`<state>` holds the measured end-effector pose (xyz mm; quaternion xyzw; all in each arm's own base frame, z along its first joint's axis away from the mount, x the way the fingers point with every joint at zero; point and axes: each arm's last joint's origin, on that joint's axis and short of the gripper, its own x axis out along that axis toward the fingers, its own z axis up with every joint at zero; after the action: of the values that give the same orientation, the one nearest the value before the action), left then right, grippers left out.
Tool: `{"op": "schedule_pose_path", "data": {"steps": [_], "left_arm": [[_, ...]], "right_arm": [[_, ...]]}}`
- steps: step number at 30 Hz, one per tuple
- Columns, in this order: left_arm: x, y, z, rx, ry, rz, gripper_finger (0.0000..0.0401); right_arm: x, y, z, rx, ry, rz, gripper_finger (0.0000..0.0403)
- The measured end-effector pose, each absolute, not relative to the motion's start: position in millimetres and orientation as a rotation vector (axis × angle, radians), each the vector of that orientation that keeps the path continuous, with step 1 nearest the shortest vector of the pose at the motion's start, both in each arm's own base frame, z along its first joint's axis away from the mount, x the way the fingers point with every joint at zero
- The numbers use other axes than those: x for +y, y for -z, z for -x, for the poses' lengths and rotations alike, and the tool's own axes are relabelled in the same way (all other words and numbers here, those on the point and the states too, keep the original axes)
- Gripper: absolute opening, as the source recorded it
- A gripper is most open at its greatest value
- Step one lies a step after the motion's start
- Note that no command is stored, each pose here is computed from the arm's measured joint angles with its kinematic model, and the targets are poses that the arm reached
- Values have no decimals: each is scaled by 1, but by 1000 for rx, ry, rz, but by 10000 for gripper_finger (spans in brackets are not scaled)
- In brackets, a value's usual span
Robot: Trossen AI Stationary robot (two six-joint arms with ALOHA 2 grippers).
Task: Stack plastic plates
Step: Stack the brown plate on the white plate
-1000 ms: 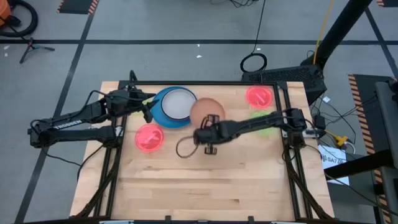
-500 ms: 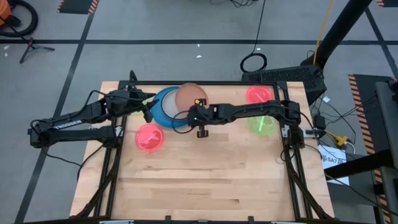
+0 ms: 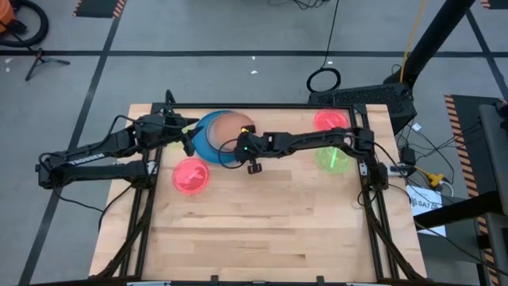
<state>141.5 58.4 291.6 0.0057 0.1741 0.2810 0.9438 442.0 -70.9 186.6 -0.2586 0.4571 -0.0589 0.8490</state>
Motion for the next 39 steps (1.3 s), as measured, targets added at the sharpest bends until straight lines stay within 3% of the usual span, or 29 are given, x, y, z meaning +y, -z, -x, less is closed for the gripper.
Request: {"op": "schedule_pose_path", "data": {"steps": [13,18,28,34,39], "left_arm": [[58,-292,-141,360,-570,-27,149],[58,-292,-141,361,-570,-26,149],[58,-291,-141,362,-571,-18,149],[58,-291,-141,366,-572,-15,149],[58,-288,-140,397,-569,-19,149]], "right_arm": [[-73,-188,-443,958,239,543,101],[-68,-189,-444,959,278,553,111],[-83,-206,-452,788,504,359,68],[-122,-209,-436,832,785,294,9],[-156,-202,-416,894,918,126,7]]}}
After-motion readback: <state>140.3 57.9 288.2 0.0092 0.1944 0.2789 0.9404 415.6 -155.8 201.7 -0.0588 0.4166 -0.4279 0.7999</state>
